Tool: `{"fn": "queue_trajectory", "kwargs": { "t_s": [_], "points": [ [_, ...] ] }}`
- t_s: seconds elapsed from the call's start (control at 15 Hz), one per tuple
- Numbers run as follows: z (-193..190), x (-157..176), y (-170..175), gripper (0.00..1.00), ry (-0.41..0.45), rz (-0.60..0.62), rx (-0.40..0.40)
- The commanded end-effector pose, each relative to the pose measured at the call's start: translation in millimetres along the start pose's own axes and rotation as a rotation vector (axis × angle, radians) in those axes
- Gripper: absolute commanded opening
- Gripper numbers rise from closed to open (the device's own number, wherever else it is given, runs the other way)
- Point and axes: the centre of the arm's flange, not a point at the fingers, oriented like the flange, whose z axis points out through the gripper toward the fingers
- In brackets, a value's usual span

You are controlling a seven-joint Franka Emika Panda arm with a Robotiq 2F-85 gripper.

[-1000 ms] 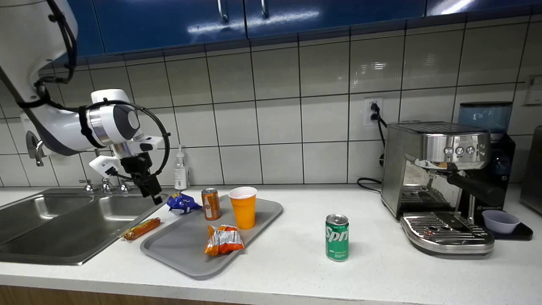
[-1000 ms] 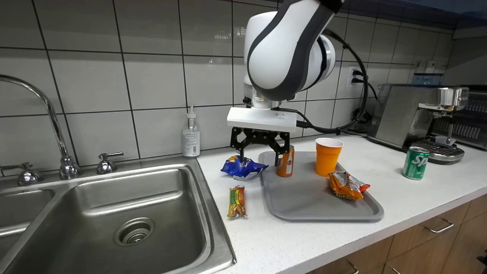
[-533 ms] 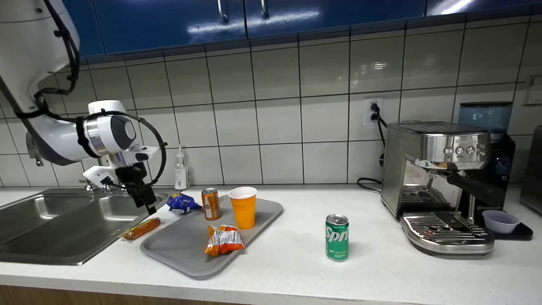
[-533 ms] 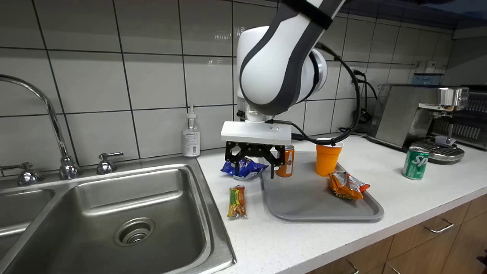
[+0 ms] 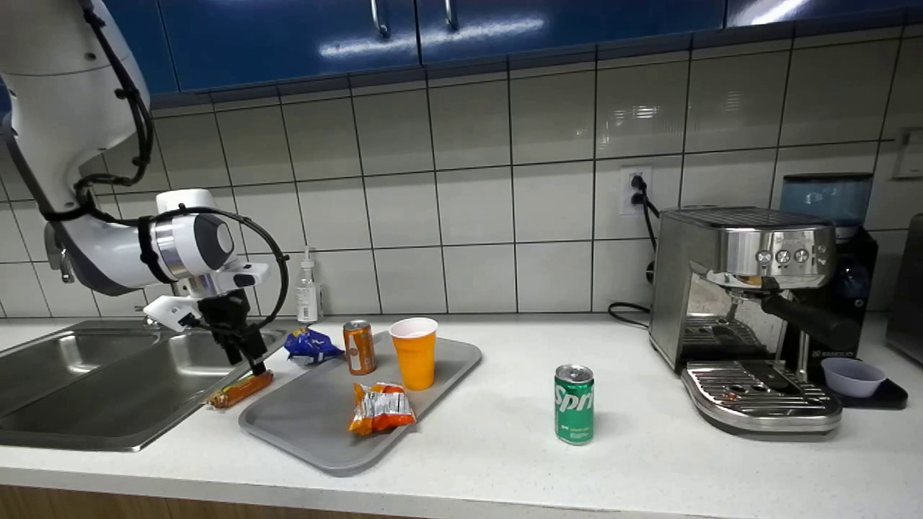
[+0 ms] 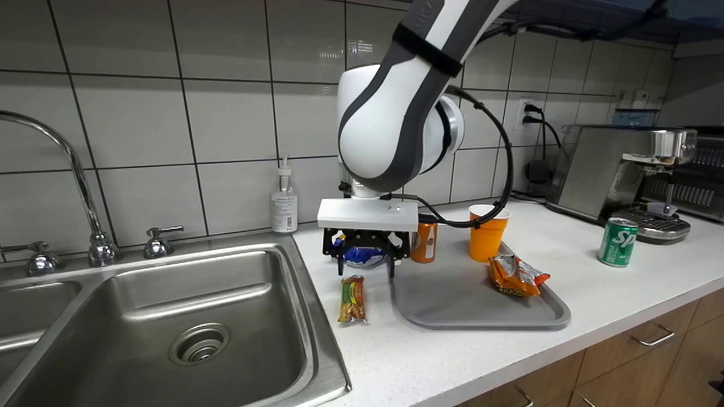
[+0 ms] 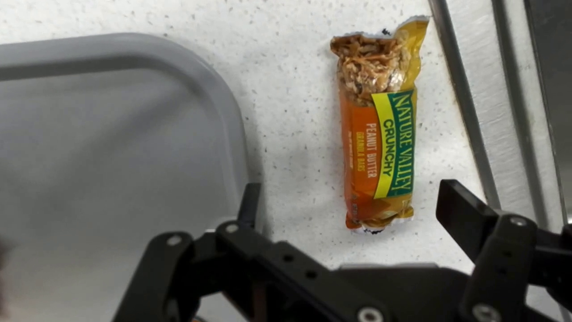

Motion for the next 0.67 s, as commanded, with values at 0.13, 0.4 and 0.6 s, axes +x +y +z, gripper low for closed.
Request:
{"fn": "queue_trajectory", "kwargs": {
  "t_s": [0.13, 0.4, 0.6],
  "points": [
    [18, 17, -24, 1.00, -0.030, -0.062, 0.008],
    [27, 15, -31, 1.00, -0.046, -0.095, 0.013],
    [33, 16, -34, 1.00, -0.059, -0.108, 0.013]
  ]
}}
